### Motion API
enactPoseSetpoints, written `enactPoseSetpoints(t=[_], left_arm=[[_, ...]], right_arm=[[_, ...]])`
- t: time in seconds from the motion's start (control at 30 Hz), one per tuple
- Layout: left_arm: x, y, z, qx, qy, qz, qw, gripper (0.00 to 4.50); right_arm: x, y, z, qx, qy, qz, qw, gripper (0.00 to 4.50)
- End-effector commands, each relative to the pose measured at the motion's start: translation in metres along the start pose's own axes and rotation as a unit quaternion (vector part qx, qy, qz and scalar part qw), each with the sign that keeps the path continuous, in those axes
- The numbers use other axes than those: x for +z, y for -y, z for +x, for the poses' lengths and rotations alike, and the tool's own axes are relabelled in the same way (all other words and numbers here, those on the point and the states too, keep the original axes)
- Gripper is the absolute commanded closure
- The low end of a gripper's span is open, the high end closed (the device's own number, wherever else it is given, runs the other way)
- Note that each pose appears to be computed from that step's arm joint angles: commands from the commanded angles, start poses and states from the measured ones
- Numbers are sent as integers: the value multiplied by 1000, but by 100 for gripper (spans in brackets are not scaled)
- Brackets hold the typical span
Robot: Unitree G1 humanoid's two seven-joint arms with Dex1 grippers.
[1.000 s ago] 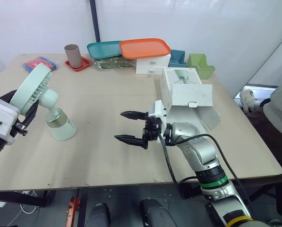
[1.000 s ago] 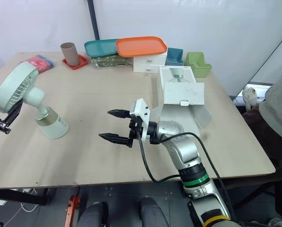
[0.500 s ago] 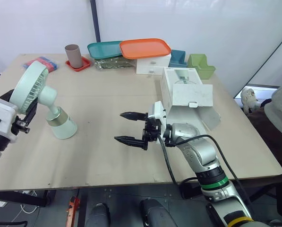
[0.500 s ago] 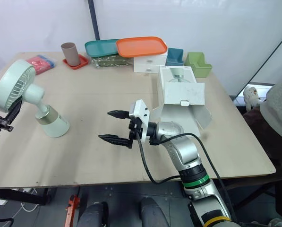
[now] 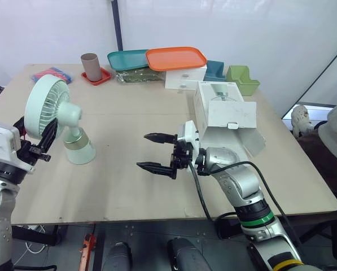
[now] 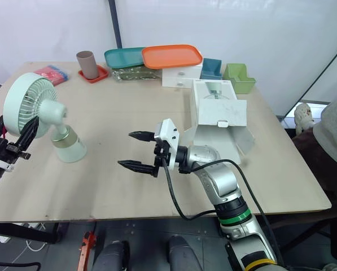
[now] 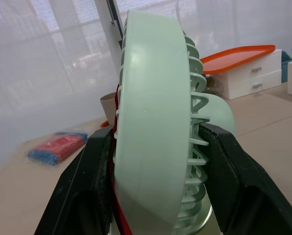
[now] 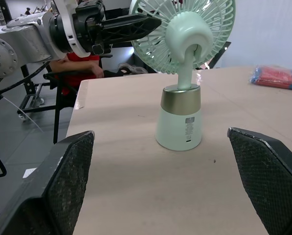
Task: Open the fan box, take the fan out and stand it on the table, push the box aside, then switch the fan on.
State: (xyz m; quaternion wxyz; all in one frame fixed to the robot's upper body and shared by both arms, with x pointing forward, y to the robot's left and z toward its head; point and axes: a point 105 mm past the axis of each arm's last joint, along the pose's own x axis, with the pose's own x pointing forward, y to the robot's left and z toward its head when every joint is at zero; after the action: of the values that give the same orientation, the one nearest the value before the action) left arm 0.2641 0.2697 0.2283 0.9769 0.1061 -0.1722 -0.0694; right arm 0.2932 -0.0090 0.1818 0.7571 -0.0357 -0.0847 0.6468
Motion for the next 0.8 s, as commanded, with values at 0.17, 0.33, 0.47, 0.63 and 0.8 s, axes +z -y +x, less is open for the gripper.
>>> enactPoseSetpoints(t=[0.17, 0.33, 0.47, 0.63, 0.8], left_arm=[[19, 2, 3, 2, 34, -34, 999, 236], [42, 5, 8, -3, 67, -51, 996, 236], [48, 20, 8, -29, 64, -52, 996, 236], [55, 35, 10, -42, 74, -68, 994, 236], [59, 54, 16, -57, 82, -100, 990, 236]], right_arm=[[11, 0, 5, -7, 11, -25, 1000, 0], [9, 18, 12, -52, -18, -57, 997, 0], [17, 22, 21, -56, -12, -66, 996, 0], [23, 21, 31, -53, -7, -73, 996, 0], [27, 18, 43, -48, -10, -83, 995, 0]])
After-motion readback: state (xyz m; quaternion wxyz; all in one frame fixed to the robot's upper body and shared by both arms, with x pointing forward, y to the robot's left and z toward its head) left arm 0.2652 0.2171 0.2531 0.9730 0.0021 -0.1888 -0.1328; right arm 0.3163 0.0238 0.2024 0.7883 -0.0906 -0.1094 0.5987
